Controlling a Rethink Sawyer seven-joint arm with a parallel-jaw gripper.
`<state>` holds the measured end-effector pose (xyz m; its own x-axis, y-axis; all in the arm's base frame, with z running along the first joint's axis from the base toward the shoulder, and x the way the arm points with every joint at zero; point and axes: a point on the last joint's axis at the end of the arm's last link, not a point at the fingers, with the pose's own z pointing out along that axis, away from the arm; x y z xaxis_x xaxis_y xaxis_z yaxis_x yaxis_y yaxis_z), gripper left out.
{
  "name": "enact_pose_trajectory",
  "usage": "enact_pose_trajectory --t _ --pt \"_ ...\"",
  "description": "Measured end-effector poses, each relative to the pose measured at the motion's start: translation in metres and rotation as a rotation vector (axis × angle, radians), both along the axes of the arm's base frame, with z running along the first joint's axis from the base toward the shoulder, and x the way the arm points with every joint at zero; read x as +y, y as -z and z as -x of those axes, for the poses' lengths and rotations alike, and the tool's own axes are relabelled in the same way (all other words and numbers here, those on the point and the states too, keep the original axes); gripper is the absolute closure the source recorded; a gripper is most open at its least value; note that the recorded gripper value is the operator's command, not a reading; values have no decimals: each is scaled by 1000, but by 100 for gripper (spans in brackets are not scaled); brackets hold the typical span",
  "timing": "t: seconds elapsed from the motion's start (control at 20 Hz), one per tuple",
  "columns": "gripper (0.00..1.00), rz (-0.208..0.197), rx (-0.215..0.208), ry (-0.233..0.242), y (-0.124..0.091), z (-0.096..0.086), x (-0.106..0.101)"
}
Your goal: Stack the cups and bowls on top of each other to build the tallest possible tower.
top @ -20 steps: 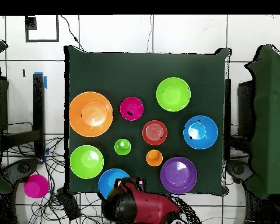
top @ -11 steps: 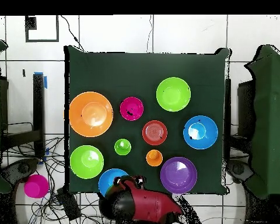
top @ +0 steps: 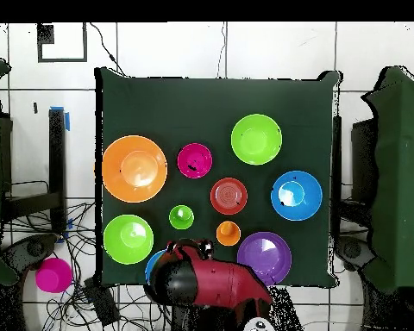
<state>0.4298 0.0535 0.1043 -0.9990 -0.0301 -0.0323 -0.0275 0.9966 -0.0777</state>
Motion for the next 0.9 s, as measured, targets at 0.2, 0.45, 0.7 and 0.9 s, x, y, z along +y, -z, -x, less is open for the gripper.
enact_pose_trajectory --t 0.2,0.45,0.7,0.9 --pt "0 -1 -8 22 6 -13 -3" --pt "0 -5 16 57 24 -20 -14" --pt "0 -10 42 85 43 -23 -24" --pt "0 -13 62 96 59 -25 -26"
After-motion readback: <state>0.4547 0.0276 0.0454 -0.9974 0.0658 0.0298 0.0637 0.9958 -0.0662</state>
